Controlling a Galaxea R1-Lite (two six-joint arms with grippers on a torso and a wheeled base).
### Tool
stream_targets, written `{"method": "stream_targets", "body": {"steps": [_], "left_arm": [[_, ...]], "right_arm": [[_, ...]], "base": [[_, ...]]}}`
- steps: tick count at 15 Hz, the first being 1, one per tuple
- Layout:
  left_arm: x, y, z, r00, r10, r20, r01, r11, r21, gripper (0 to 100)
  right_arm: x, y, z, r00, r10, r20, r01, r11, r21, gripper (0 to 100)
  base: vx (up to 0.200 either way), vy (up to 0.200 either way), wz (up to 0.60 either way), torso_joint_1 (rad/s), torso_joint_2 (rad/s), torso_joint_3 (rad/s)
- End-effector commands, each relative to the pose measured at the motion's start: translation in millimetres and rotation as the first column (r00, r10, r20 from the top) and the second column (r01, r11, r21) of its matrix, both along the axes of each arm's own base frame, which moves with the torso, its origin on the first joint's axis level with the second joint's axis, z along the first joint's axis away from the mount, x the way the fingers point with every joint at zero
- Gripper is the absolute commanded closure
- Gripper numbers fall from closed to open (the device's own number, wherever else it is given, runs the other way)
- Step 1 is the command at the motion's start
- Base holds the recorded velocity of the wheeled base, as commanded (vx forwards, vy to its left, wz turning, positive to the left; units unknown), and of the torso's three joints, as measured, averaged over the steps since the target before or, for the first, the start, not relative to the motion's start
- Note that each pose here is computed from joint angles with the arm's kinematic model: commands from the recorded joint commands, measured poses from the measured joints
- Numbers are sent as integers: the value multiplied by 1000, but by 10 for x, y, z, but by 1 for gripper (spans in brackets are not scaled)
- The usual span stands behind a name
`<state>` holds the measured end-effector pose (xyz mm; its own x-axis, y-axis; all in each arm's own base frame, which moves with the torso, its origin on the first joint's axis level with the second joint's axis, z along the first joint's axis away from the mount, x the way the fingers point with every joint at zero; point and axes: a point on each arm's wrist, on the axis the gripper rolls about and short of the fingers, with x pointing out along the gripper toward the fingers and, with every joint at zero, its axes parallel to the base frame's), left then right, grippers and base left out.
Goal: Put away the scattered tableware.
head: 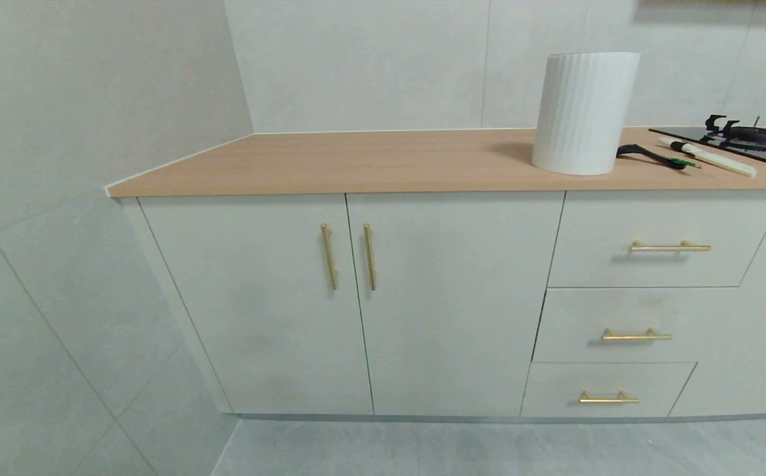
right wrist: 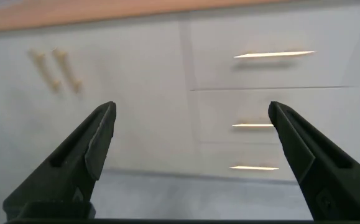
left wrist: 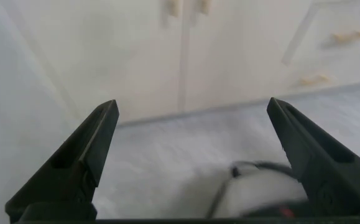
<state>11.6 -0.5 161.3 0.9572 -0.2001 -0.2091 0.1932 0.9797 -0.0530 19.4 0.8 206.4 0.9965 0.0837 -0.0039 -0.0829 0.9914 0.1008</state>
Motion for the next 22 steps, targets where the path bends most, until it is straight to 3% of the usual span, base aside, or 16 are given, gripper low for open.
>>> {"method": "stream_targets", "body": {"steps": [1,2,3,5,8,9,10,11,12,13,14,15,18,19,21,22], "left_arm": [[-396,120,-177,980,115,159,-113,993,-27,0],[-490,136,-232,974,136,183,-134,991,-24,0],[-502,136,-279,967,186,173,-186,982,-15,0],[-506,147,-240,929,311,200,-313,949,-24,0],[-533,94,-234,876,425,230,-432,902,-21,0],[-573,78,-267,864,436,252,-444,896,-28,0],[-580,51,-410,886,382,263,-395,919,-3,0],[-557,49,-453,891,376,252,-389,921,1,0],[-498,59,-538,872,420,250,-427,904,-30,0],[-461,61,-597,867,430,251,-435,900,-40,0],[-392,60,-709,865,424,268,-433,901,-27,0],[-352,56,-793,874,397,280,-420,907,25,0],[-348,44,-816,901,348,259,-367,930,27,0],[-346,31,-817,919,297,258,-314,949,28,0],[-344,12,-866,953,217,213,-230,973,36,0],[-344,12,-863,952,218,215,-230,973,32,0]], "right_arm": [[-674,-187,-368,983,-130,128,131,991,1,0],[-705,-188,-415,981,-158,112,159,987,3,0],[-711,-179,-389,971,-206,123,206,978,13,0],[-747,-128,-357,937,-323,137,323,946,21,0],[-825,-71,-594,920,-368,137,368,929,22,0],[-812,-74,-616,917,-379,127,378,925,35,0],[-777,-74,-675,919,-381,102,377,925,56,0],[-748,-74,-728,922,-379,82,377,925,47,0],[-635,-73,-944,927,-375,13,375,927,-16,0],[-590,-71,-1018,931,-365,5,365,930,-32,0],[-503,-61,-1146,947,-322,18,322,946,-39,0],[-427,-48,-1262,963,-266,51,269,960,-77,0],[-423,-22,-1259,987,-150,61,156,981,-119,0],[-422,-10,-1284,995,-95,38,99,987,-128,0],[-421,-8,-1306,996,-86,16,87,988,-124,0],[-421,-8,-1306,996,-86,16,87,989,-121,0]], "base": [[0,0,0,0,0,0],[0,0,0,0,0,0],[0,0,0,0,0,0],[0,0,0,0,0,0],[0,0,0,0,0,0],[0,0,0,0,0,0],[0,0,0,0,0,0],[0,0,0,0,0,0],[0,0,0,0,0,0],[0,0,0,0,0,0],[0,0,0,0,0,0],[0,0,0,0,0,0],[0,0,0,0,0,0],[0,0,0,0,0,0],[0,0,0,0,0,0],[0,0,0,0,0,0]]}}
